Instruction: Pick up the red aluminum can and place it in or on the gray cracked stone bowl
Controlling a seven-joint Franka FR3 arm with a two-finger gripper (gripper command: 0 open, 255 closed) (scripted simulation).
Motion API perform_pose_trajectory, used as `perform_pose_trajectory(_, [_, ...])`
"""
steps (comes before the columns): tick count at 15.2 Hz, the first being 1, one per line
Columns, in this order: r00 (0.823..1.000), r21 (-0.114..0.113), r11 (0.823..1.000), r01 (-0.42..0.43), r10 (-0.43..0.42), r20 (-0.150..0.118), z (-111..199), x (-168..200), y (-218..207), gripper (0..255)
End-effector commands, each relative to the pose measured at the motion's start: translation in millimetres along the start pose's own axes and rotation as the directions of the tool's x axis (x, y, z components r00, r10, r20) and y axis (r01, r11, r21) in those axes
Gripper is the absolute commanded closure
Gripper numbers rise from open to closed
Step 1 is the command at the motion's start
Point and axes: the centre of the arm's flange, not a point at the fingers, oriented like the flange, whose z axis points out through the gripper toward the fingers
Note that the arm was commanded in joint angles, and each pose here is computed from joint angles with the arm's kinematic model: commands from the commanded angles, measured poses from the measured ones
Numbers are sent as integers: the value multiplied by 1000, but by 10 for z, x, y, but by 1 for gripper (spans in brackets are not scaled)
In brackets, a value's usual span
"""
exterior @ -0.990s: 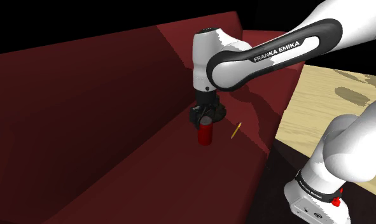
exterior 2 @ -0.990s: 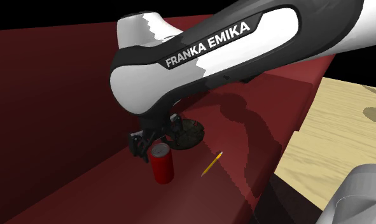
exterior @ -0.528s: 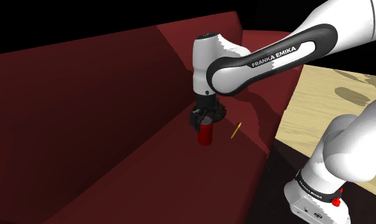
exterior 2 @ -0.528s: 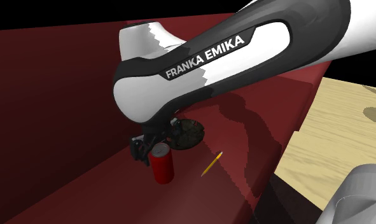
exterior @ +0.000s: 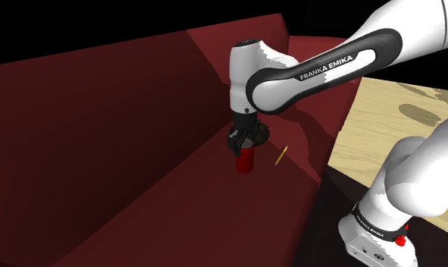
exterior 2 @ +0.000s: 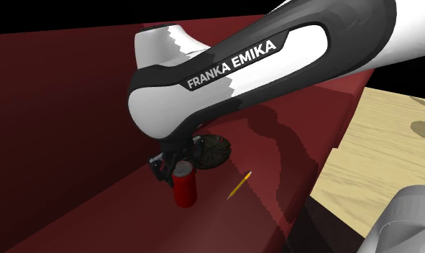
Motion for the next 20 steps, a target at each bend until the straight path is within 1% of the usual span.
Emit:
perform_pose_trajectory(1, [1000,0,1000,0,0,0,0,0,1,255])
perform_pose_trajectory(5, [1000,0,1000,0,0,0,0,0,0,255])
perform_pose_trajectory(20, [1000,0,1000,0,0,0,-791,-17,16,255])
